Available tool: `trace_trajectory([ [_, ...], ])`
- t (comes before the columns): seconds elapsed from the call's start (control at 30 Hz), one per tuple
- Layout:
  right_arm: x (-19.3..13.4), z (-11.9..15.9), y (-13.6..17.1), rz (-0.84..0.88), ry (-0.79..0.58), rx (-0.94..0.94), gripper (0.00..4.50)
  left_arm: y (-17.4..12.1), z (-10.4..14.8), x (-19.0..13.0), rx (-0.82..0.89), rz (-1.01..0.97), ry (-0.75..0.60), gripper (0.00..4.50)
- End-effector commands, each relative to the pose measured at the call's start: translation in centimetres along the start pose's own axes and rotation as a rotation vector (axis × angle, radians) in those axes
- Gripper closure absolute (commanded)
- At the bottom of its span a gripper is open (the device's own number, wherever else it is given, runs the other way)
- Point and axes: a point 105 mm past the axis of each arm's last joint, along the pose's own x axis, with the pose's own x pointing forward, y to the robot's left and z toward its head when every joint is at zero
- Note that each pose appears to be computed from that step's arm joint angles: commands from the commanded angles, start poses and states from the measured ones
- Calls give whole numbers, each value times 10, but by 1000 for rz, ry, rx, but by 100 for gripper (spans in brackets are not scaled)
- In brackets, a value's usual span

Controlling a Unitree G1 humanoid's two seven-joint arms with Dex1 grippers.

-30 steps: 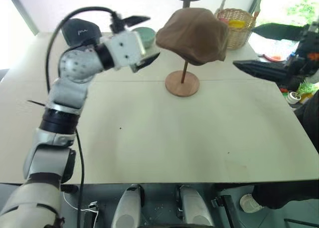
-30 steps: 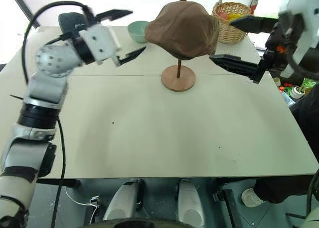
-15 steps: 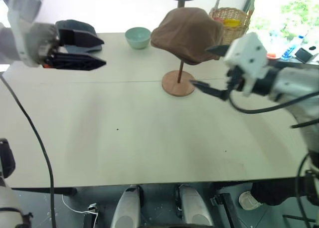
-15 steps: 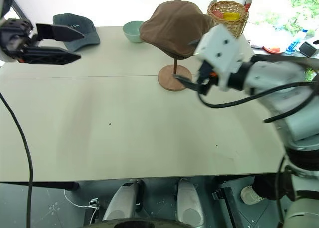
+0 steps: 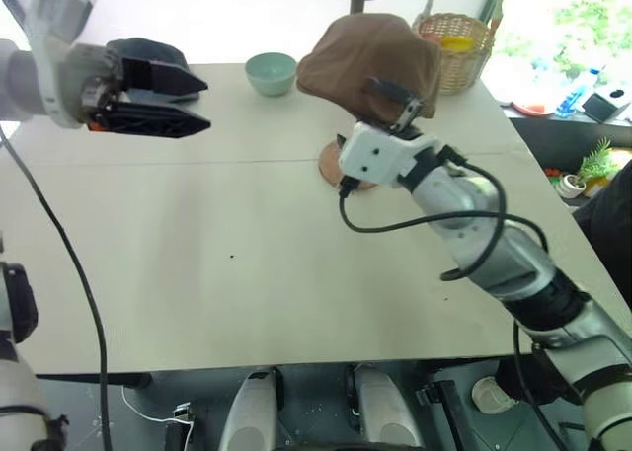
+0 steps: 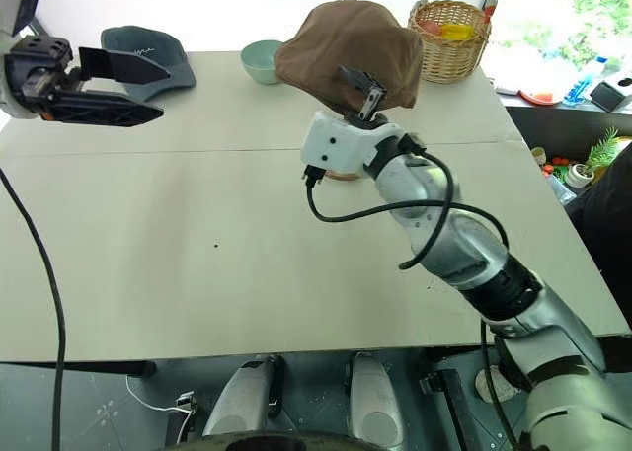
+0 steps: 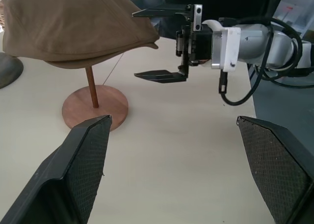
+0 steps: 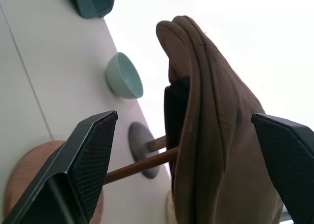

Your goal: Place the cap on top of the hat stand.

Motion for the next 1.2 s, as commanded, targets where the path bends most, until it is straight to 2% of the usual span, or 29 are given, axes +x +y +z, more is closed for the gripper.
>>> trace_trajectory([
  [0.03, 10, 4, -22, -132, -23, -46, 0, -2, 14, -4, 58, 11, -8, 24],
  [0.17, 14, 2, -22, -181, -28, -45, 0, -2, 15, -3, 64, 13, -19, 24],
  [0.33, 15, 5, -28, -219, -58, -67, 221, 0, 18, -4, 67, 29, -35, 17],
  [0.47, 13, 16, -49, -295, -109, -93, 424, 0, 20, -6, 69, 40, -42, 17],
  [0.5, 11, 24, -59, -323, -145, -102, 445, 1, 20, -6, 71, 44, -44, 17],
  [0.63, 3, 48, -85, -349, -280, -133, 445, 3, 23, -8, 71, 56, -59, 17],
  [0.77, 0, 51, -92, -277, -367, -158, 445, 5, 27, -11, 71, 72, -82, 17],
  [0.9, 3, 39, -87, -154, -435, -190, 445, 7, 30, -15, 79, 91, -96, 17],
  [1.2, 17, -19, -95, -72, -364, -246, 445, 5, 35, -20, 91, 136, -123, 17],
])
